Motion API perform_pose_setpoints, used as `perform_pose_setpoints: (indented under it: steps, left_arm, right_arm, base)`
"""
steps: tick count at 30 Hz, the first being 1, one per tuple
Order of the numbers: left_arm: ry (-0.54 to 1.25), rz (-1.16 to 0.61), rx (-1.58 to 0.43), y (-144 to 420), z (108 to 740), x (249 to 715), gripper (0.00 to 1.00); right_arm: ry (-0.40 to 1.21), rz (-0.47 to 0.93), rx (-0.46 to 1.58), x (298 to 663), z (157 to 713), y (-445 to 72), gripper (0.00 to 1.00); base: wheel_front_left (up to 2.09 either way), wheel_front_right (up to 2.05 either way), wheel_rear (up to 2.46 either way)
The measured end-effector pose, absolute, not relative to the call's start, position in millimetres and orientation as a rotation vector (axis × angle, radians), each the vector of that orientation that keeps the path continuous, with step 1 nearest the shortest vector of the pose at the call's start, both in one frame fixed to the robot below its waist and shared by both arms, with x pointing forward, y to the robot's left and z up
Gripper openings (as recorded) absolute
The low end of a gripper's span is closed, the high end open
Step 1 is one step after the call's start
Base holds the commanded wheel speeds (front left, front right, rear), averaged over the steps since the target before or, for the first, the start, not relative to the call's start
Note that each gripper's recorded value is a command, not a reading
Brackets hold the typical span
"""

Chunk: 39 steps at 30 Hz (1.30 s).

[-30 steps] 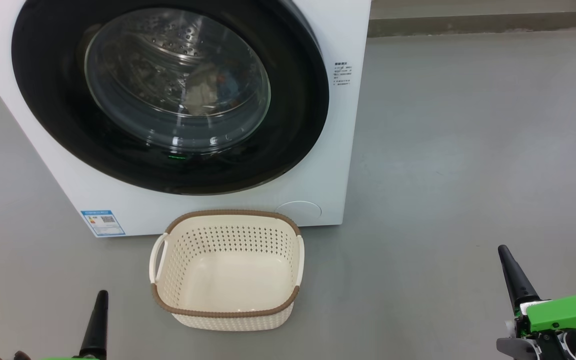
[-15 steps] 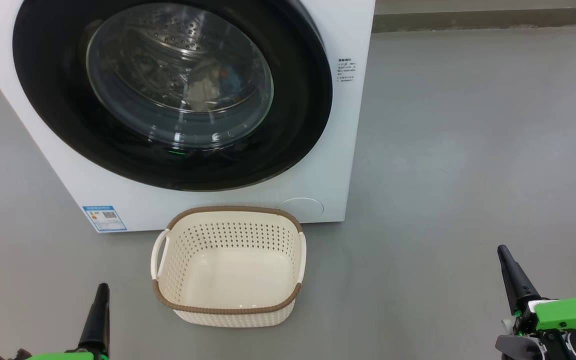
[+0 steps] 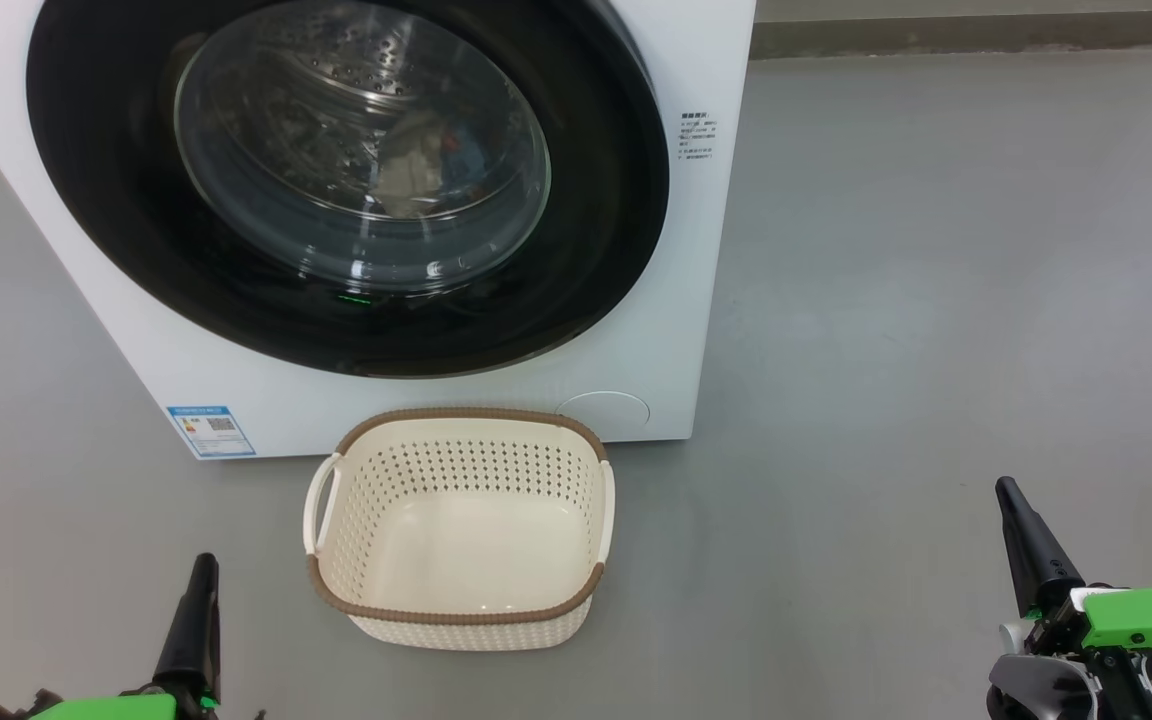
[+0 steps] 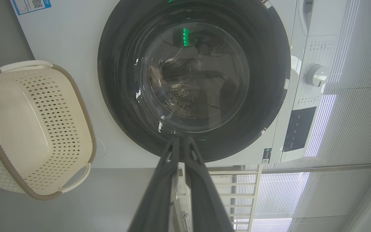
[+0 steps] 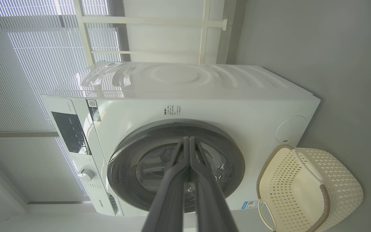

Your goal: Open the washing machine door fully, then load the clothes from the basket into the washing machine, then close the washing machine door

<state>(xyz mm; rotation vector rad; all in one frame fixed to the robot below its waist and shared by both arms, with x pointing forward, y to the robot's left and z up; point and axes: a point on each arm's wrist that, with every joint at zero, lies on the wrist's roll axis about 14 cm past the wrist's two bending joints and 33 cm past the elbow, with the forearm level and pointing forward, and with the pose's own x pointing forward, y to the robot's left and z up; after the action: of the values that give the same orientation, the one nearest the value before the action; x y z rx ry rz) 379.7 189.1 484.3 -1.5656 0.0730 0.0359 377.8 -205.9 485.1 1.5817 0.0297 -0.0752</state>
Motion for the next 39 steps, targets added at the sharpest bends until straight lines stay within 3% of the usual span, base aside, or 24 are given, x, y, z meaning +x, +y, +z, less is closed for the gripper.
perform_pose_setpoints:
  steps: [39]
  left_arm:
    - [0.072, 0.037, -1.57, 189.3, 484.4, 379.7, 0.0]
  right_arm:
    - [0.03, -0.075, 1.582, 377.8, 485.1, -205.9, 0.0]
  base:
    - [0.0, 0.0, 0.0]
